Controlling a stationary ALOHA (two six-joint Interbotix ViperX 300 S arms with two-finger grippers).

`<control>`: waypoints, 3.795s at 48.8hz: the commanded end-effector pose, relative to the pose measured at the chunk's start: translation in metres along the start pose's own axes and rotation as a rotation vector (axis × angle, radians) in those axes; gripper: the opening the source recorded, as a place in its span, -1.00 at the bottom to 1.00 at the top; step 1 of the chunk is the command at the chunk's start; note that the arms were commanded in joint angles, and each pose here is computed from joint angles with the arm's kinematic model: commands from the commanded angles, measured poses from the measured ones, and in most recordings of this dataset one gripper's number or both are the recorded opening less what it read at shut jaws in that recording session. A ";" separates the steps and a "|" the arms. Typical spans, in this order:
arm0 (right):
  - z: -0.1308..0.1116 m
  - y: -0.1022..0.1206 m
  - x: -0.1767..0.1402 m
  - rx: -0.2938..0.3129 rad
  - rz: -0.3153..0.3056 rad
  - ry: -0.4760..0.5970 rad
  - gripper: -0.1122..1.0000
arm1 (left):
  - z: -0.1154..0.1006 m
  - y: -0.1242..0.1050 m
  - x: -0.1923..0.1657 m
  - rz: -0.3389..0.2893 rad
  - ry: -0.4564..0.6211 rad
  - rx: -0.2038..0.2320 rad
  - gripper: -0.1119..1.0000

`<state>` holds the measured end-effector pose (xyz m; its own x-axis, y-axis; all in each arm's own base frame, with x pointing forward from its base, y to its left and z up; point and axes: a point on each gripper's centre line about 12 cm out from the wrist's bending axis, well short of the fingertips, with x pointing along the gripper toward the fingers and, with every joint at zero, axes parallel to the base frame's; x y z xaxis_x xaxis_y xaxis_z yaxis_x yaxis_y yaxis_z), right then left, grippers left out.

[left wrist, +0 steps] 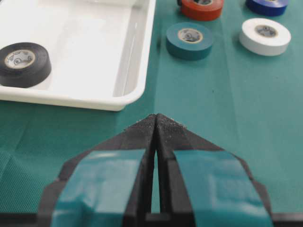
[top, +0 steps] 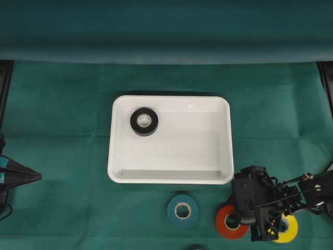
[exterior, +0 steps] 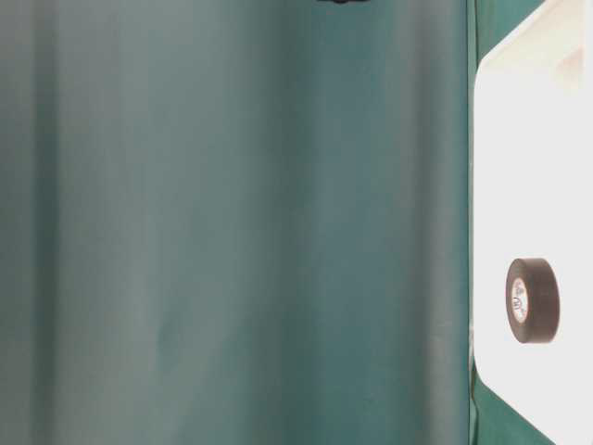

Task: Put the tape into the white case with the right arm.
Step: 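Lower the right gripper onto the red tape roll and grasp it, then carry the red tape roll into the tray's right side and release, then withdraw the right gripper to the right edge of the table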

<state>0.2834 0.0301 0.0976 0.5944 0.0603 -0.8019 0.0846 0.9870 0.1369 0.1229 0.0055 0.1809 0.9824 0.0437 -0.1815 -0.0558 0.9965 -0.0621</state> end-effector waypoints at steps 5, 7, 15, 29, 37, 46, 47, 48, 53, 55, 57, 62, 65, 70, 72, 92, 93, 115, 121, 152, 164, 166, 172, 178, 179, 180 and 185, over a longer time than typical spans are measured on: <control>0.019 0.008 -0.014 -0.012 0.002 -0.042 -0.79 | 0.005 0.000 0.000 0.001 -0.014 -0.002 -0.80; 0.021 0.009 -0.018 -0.015 -0.006 -0.039 -0.79 | 0.005 0.000 0.000 0.001 -0.014 -0.002 -0.80; 0.031 0.013 -0.034 -0.024 -0.026 -0.043 -0.79 | 0.006 0.000 0.000 0.001 -0.015 -0.002 -0.80; 0.036 0.014 -0.049 -0.025 -0.037 -0.058 -0.79 | 0.006 0.000 0.000 0.001 -0.015 -0.002 -0.80; 0.036 0.014 -0.048 -0.025 -0.036 -0.059 -0.79 | 0.005 0.000 0.000 0.001 -0.014 -0.002 -0.80; 0.040 0.014 -0.049 -0.027 -0.037 -0.069 -0.79 | 0.005 0.000 0.000 0.001 -0.014 -0.002 -0.80; 0.042 0.013 -0.049 -0.023 -0.041 -0.071 -0.79 | 0.006 0.000 0.000 0.001 -0.015 -0.002 -0.80; 0.044 0.012 -0.050 -0.021 -0.043 -0.076 -0.79 | 0.006 0.000 0.000 0.001 -0.015 0.000 -0.80; 0.054 0.003 -0.052 0.001 -0.063 -0.099 -0.79 | 0.005 0.000 0.000 0.001 -0.014 0.000 -0.80; 0.059 -0.002 -0.053 0.012 -0.074 -0.112 -0.79 | 0.005 0.000 0.000 0.001 -0.014 -0.002 -0.80; 0.063 -0.007 -0.054 0.022 -0.086 -0.121 -0.79 | 0.005 0.000 0.000 0.001 -0.014 -0.002 -0.80; 0.073 -0.027 -0.057 0.042 -0.133 -0.144 -0.79 | 0.006 0.000 0.000 0.001 -0.015 -0.002 -0.80; 0.075 -0.040 -0.058 0.050 -0.168 -0.150 -0.79 | 0.006 0.000 0.000 0.001 -0.015 -0.002 -0.80; 0.078 -0.062 -0.060 0.057 -0.219 -0.167 -0.79 | 0.005 0.000 0.000 0.001 -0.014 -0.002 -0.80; 0.080 -0.072 -0.062 0.060 -0.239 -0.179 -0.79 | 0.005 0.000 0.000 0.001 -0.014 -0.002 -0.80; 0.091 -0.138 -0.057 0.105 -0.330 -0.257 -0.79 | 0.006 0.000 0.000 0.001 -0.015 -0.002 -0.80; 0.092 -0.141 -0.056 0.107 -0.334 -0.258 -0.79 | 0.006 0.000 0.000 0.001 -0.015 -0.002 -0.80; 0.094 -0.168 -0.041 0.131 -0.373 -0.221 -0.79 | 0.006 0.000 0.000 0.001 -0.015 -0.002 -0.80; 0.092 -0.172 -0.042 0.139 -0.379 -0.221 -0.79 | 0.005 0.000 0.000 0.001 -0.014 -0.002 -0.80; 0.083 -0.178 -0.042 0.158 -0.394 -0.197 0.52 | 0.005 0.000 0.000 0.001 -0.014 -0.002 -0.80; 0.066 -0.171 -0.051 0.162 -0.393 -0.187 0.52 | 0.005 0.000 0.000 0.001 -0.014 -0.002 -0.80; 0.062 -0.169 -0.055 0.165 -0.393 -0.192 0.52 | 0.005 0.000 0.000 0.001 -0.014 -0.002 -0.80; 0.048 -0.159 -0.072 0.164 -0.396 -0.214 0.52 | 0.005 0.000 0.000 0.001 -0.014 -0.002 -0.80; 0.030 -0.148 -0.091 0.159 -0.397 -0.249 0.52 | 0.005 0.000 0.000 0.001 -0.014 -0.002 -0.80; 0.027 -0.146 -0.093 0.160 -0.397 -0.255 0.52 | 0.005 0.000 0.000 0.001 -0.014 -0.002 -0.80; 0.024 -0.145 -0.096 0.160 -0.398 -0.261 0.52 | 0.006 0.000 0.000 0.001 -0.015 -0.002 -0.80; 0.008 -0.135 -0.112 0.157 -0.401 -0.304 0.50 | 0.006 0.000 0.000 0.001 -0.015 -0.002 -0.80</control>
<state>0.2227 -0.1163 0.1647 0.6642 -0.3746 -0.6469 0.4571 0.8883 -0.0450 0.1229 0.0057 0.1809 0.9824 0.0452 -0.1815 -0.0574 0.9964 -0.0621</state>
